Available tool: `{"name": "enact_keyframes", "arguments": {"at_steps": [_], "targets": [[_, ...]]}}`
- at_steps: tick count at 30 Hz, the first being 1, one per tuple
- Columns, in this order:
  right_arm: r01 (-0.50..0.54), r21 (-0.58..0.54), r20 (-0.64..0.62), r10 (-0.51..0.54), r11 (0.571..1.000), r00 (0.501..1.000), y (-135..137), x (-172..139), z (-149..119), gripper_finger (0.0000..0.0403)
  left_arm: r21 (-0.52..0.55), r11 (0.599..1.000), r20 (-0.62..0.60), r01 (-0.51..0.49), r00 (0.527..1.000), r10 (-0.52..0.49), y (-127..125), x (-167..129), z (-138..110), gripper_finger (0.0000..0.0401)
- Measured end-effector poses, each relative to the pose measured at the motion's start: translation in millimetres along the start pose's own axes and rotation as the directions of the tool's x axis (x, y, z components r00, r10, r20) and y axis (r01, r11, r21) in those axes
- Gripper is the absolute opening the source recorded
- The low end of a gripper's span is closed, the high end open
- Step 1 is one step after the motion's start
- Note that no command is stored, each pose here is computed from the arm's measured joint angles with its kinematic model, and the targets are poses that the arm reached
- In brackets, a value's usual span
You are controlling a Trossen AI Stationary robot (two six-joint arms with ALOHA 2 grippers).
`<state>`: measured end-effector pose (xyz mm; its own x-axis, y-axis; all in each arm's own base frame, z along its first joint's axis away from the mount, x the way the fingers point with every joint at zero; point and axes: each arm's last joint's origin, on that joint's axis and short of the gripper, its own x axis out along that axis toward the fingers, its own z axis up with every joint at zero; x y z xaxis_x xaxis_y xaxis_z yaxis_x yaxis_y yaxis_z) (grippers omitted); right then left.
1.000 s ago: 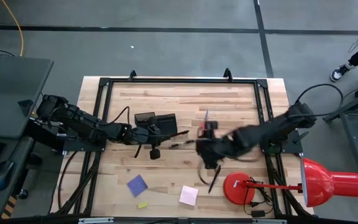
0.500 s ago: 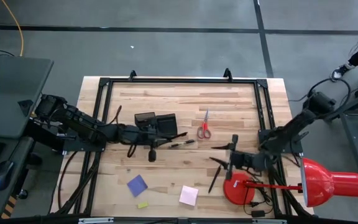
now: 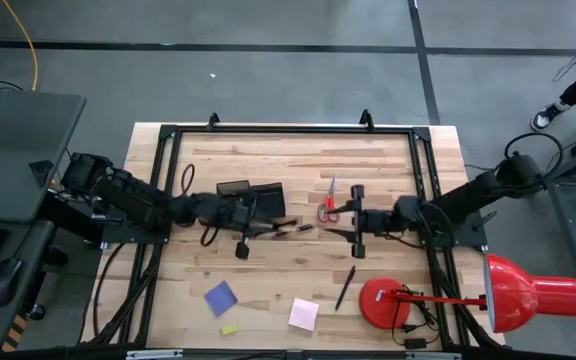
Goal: Pick and place office supplies into organizer
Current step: Put top pen black into the desk organizer
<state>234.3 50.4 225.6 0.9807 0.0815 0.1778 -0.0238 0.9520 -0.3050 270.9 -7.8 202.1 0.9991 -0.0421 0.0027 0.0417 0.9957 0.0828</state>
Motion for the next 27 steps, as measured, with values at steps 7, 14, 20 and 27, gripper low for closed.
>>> {"name": "enact_keyframes", "arguments": {"at_steps": [7, 14, 20, 27], "targets": [[-0.06, 0.013, 0.013, 0.06, 0.998, 0.998, -12, 18, 6, 0.0177, 0.0, 1.0, 0.01, 0.017, 1.0, -0.017, 9, 5, -8, 0.0023], [-0.063, 0.024, -0.022, 0.063, 0.998, 0.998, -14, 46, -2, 0.0194, 0.0, 1.0, 0.011, 0.025, 1.0, -0.025, 9, 18, -14, 0.0023], [-0.073, -0.009, -0.031, 0.072, 0.997, 0.997, -11, 68, -5, 0.022, -0.004, 1.0, -0.001, 0.027, 1.0, -0.027, 9, 19, -18, 0.0023], [-0.105, -0.016, 0.0, 0.105, 0.994, 0.994, -12, 75, 1, 0.0213, -0.006, 1.0, -0.014, 0.017, 1.0, -0.017, 9, 19, -19, 0.0023]]}}
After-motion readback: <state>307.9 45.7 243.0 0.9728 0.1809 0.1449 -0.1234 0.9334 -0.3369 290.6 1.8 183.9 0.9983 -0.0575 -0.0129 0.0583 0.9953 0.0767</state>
